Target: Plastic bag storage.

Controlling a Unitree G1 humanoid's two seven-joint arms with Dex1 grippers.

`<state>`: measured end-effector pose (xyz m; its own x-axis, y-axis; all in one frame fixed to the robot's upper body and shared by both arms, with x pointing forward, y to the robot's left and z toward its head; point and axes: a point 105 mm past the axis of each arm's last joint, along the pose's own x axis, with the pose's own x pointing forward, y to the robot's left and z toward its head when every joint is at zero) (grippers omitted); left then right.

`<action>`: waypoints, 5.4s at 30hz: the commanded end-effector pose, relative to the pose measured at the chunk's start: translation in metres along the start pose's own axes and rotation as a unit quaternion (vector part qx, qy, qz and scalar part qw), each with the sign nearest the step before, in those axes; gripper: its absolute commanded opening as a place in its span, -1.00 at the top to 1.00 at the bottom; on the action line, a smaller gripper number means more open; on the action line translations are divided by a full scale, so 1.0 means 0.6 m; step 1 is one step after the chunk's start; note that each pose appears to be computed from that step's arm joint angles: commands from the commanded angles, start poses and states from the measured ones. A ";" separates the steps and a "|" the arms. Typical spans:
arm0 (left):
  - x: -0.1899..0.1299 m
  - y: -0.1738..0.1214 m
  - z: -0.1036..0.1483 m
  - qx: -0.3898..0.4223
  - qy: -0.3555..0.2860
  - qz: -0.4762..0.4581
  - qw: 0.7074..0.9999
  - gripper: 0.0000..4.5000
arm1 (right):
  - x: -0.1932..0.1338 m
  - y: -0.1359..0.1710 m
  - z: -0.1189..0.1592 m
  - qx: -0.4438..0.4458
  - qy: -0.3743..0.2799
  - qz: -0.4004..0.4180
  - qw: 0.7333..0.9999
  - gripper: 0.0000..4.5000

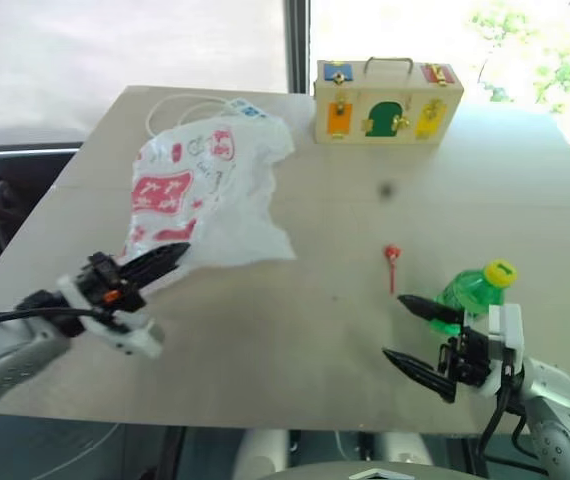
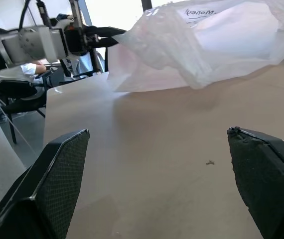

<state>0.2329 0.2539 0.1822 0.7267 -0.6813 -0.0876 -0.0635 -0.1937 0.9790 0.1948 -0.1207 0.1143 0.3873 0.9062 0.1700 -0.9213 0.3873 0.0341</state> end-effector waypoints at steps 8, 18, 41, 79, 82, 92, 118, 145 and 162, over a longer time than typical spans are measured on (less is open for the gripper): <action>-0.161 -0.070 -0.096 -0.004 0.180 -0.078 0.981 1.00 | 0.004 0.010 0.005 -0.004 -0.009 0.005 1.000 -1.00; -0.184 -0.060 -0.139 -0.022 0.272 -0.003 0.962 0.89 | 0.006 0.005 0.009 -0.010 -0.004 0.012 1.000 -1.00; -0.147 -0.189 0.122 -0.607 0.231 0.117 0.752 -0.99 | 0.017 0.009 0.010 -0.009 -0.011 0.003 1.000 -1.00; -0.027 -0.088 0.103 -0.763 0.124 0.305 0.557 -0.99 | 0.022 -0.006 0.002 -0.014 -0.006 0.018 1.000 -1.00; -0.019 -0.085 0.089 -0.759 0.142 0.317 0.550 -0.99 | 0.023 -0.006 0.003 -0.015 -0.005 0.017 1.000 -1.00; -0.044 -0.069 0.080 -0.767 0.137 0.356 0.516 -0.41 | 0.024 -0.009 -0.001 -0.010 -0.007 0.016 1.000 -1.00; 0.144 0.175 -0.099 -0.720 -0.042 0.351 0.597 0.98 | 0.043 -0.005 0.010 0.007 -0.023 0.003 1.000 -1.00; 0.239 0.331 0.089 -0.585 -0.365 0.008 0.724 0.98 | 0.036 0.001 -0.001 0.013 -0.035 -0.014 0.999 -1.00; 0.162 0.088 0.134 -0.739 -0.200 0.043 0.642 0.98 | -0.092 0.027 -0.003 0.044 0.061 -0.039 0.996 -1.00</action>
<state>0.2617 0.1243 0.1959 0.5495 -0.8207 0.1566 0.8266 0.5613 0.0411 0.1572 -0.1481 0.0911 0.4255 0.9045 0.0307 -0.8894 0.4117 0.1985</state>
